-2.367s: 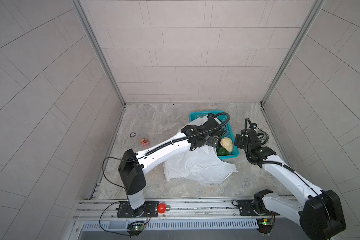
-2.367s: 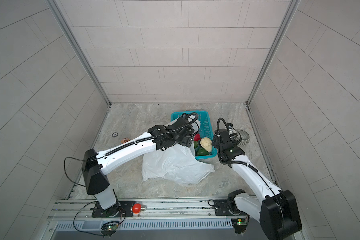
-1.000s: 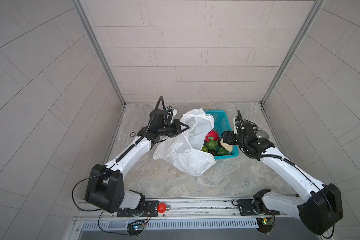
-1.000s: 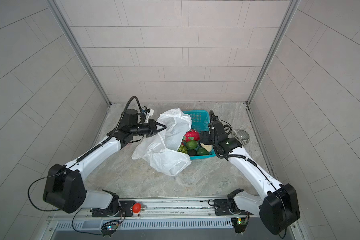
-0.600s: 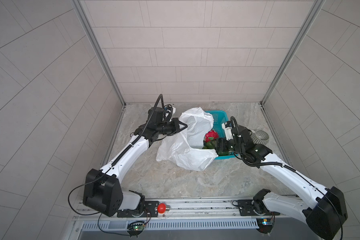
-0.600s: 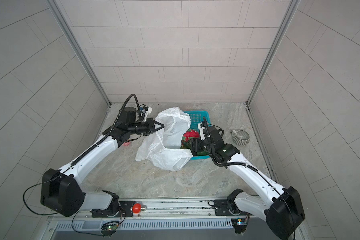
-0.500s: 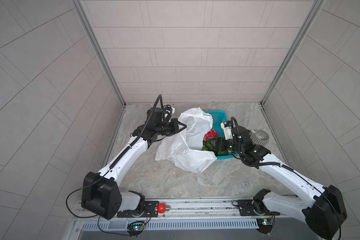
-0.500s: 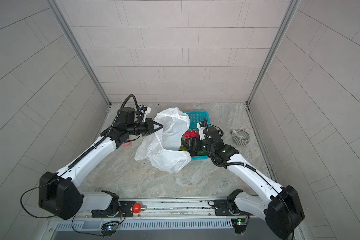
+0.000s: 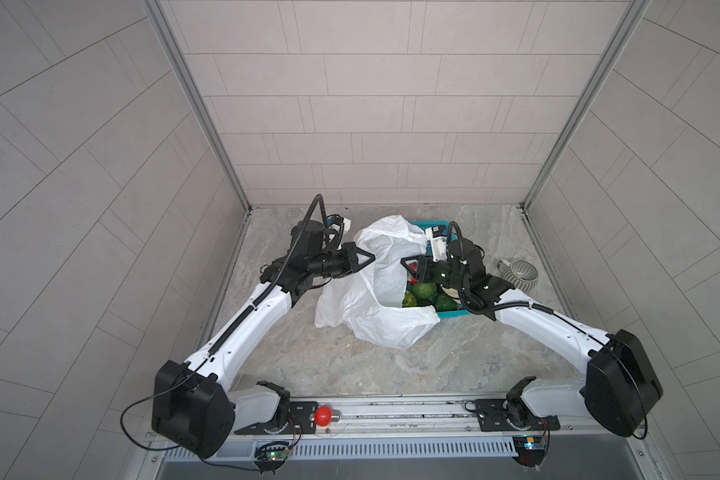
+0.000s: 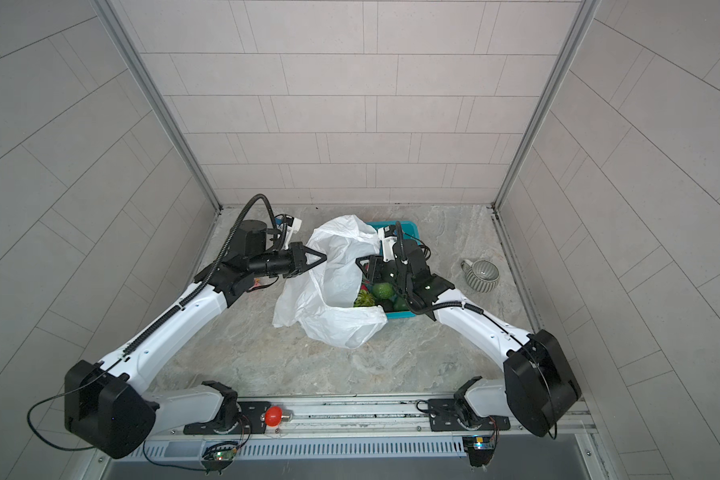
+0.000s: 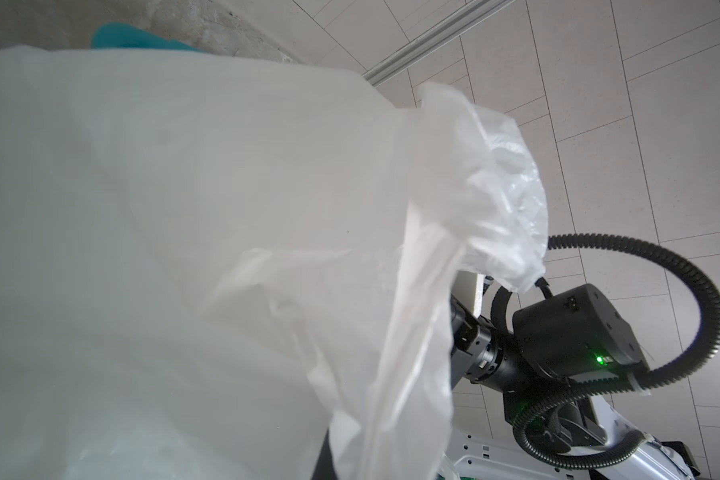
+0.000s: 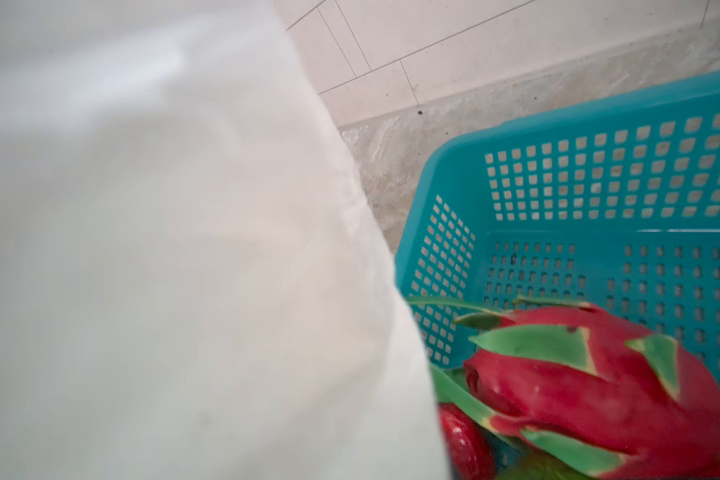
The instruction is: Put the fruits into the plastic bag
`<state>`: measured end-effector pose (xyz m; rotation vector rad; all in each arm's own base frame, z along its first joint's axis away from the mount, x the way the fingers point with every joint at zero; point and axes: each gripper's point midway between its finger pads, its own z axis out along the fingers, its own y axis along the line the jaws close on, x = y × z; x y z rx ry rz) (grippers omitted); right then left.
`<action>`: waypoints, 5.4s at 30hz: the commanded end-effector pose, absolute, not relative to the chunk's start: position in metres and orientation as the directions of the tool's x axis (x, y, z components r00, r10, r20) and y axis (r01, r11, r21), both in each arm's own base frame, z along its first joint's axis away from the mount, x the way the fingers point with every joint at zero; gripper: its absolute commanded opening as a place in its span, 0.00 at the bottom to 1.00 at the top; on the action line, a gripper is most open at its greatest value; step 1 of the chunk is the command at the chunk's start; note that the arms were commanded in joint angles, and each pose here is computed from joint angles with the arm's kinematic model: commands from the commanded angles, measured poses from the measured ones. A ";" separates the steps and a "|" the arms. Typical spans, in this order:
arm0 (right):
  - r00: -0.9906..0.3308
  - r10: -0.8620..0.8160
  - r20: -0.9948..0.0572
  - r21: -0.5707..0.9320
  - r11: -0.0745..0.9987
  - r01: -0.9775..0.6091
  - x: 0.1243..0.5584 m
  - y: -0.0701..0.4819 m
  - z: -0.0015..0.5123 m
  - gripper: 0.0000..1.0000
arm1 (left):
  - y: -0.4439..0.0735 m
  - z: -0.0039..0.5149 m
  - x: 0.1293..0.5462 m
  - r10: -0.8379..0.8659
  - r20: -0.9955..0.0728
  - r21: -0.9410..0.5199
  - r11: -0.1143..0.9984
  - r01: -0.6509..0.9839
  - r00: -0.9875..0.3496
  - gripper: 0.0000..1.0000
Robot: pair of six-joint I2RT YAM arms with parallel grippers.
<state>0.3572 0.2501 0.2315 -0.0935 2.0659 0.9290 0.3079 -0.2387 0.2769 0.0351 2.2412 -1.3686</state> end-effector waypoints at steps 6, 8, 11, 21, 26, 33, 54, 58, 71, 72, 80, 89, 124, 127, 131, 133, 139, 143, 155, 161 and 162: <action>-0.598 0.186 -0.779 0.472 0.803 -0.365 0.391 0.252 0.253 0.00 | -0.227 0.269 0.299 -0.197 -0.428 -0.780 0.573 0.251 -0.882 0.00; -0.601 0.155 -0.784 0.409 0.857 -0.313 0.399 0.238 0.250 0.00 | -0.217 0.267 0.296 -0.181 -0.431 -0.744 0.626 0.235 -0.884 0.00; -0.617 0.121 -0.778 0.322 0.920 -0.225 0.410 0.213 0.244 0.00 | -0.203 0.272 0.289 -0.171 -0.437 -0.715 0.661 0.226 -0.883 0.00; -0.641 0.086 -0.763 0.131 0.991 -0.023 0.418 0.148 0.230 0.00 | -0.169 0.286 0.299 -0.318 -0.360 -0.805 0.581 0.120 -0.877 0.00; -0.663 0.086 -0.744 0.152 0.987 -0.043 0.410 0.143 0.231 0.00 | -0.161 0.288 0.313 -0.344 -0.376 -0.795 0.596 0.109 -0.860 0.00; -0.669 0.096 -0.737 0.299 0.934 -0.195 0.369 0.162 0.252 0.57 | -0.176 0.274 0.320 -0.342 -0.392 -0.775 0.623 0.106 -0.854 0.00; -0.828 0.119 -0.547 0.154 0.987 0.040 0.318 0.091 0.159 0.69 | -0.180 0.255 0.329 -0.413 -0.363 -0.788 0.614 0.038 -0.835 0.00; -0.843 0.096 -0.529 0.137 0.990 0.027 0.320 0.097 0.149 0.71 | -0.180 0.253 0.329 -0.413 -0.360 -0.787 0.616 0.035 -0.836 0.00; -0.890 -0.002 -0.455 0.010 1.000 -0.008 0.331 0.102 0.124 0.72 | -0.182 0.249 0.329 -0.404 -0.354 -0.783 0.621 0.031 -0.844 0.00; -0.895 -0.008 -0.446 -0.002 1.000 -0.008 0.332 0.101 0.121 0.72 | -0.182 0.248 0.329 -0.402 -0.352 -0.783 0.621 0.031 -0.845 0.00; -0.920 -0.028 -0.392 -0.041 0.999 -0.013 0.330 0.104 0.097 0.66 | -0.184 0.248 0.331 -0.399 -0.348 -0.784 0.621 0.030 -0.848 0.00; -0.859 0.009 -0.511 0.097 0.994 -0.047 0.327 0.119 0.151 0.30 | -0.187 0.250 0.333 -0.390 -0.349 -0.784 0.619 0.038 -0.852 0.00; -0.762 -0.162 -0.627 0.470 0.702 -0.536 0.317 0.344 0.177 0.61 | -0.254 0.280 0.305 -0.337 -0.211 -0.932 0.354 0.084 -0.918 0.00; -0.733 -0.178 -0.656 0.409 0.732 -0.545 0.318 0.332 0.183 0.66 | -0.254 0.270 0.306 -0.329 -0.202 -0.928 0.366 0.072 -0.922 0.00; -0.720 -0.168 -0.674 0.378 0.758 -0.531 0.323 0.316 0.191 0.78 | -0.255 0.260 0.306 -0.322 -0.195 -0.922 0.381 0.061 -0.926 0.00; -0.723 -0.156 -0.674 0.383 0.762 -0.521 0.325 0.310 0.193 0.79 | -0.254 0.256 0.306 -0.320 -0.190 -0.920 0.387 0.055 -0.928 0.00; -0.716 -0.145 -0.683 0.377 0.770 -0.516 0.326 0.298 0.199 0.79 | -0.250 0.240 0.307 -0.319 -0.178 -0.907 0.420 0.030 -0.931 0.00; -0.702 -0.135 -0.699 0.361 0.781 -0.510 0.327 0.284 0.210 0.78 | -0.246 0.234 0.307 -0.320 -0.177 -0.900 0.435 0.022 -0.931 0.00; -0.645 0.154 -0.749 0.360 0.911 -0.200 0.334 0.149 0.234 0.78 | -0.223 0.247 0.317 -0.378 -0.177 -0.930 0.366 0.029 -0.909 0.00; -0.642 0.308 -0.703 0.329 0.940 0.090 0.328 0.082 0.203 0.77 | -0.221 0.255 0.321 -0.382 -0.181 -0.936 0.349 0.040 -0.906 0.00; -0.656 0.307 -0.690 0.325 0.941 0.098 0.326 0.082 0.196 0.76 | -0.220 0.256 0.323 -0.387 -0.178 -0.938 0.345 0.037 -0.905 0.00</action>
